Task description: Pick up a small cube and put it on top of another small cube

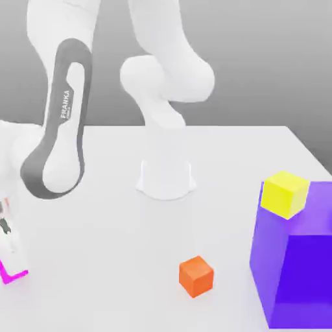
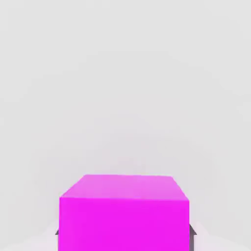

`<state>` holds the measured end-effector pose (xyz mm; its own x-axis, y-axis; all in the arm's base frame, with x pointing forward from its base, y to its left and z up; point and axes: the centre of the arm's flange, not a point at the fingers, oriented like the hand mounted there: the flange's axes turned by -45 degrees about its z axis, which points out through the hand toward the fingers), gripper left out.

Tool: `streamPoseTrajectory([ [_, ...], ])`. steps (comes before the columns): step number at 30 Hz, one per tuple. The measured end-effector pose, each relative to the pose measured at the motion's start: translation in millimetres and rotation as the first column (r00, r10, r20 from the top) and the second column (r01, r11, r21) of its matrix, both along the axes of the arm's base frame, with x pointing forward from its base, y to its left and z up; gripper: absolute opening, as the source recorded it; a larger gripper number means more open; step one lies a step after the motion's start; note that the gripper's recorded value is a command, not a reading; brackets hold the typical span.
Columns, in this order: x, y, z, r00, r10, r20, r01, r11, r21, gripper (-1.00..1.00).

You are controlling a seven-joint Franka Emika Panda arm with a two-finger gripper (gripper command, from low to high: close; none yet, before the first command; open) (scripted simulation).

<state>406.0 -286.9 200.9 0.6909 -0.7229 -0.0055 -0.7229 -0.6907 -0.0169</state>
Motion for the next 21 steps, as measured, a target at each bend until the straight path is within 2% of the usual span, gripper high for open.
streamPoseTrajectory([
  [5, 81, 122, 53, 0.934, 0.357, 0.030, -0.358, 0.933, 0.038, -1.00],
  [10, 113, 261, 104, 0.753, 0.656, 0.048, -0.658, 0.752, 0.045, -1.00],
  [14, 98, 414, 155, 0.467, 0.883, 0.050, -0.884, 0.465, 0.034, -1.00],
  [19, 21, 595, 209, -0.012, 1.000, 0.010, -1.000, -0.012, -0.004, -1.00],
  [20, 12, 609, 202, -0.058, 0.998, 0.003, -0.998, -0.058, -0.008, -1.00],
  [21, 9, 613, 196, -0.073, 0.997, -0.001, -0.997, -0.073, -0.010, 1.00],
])
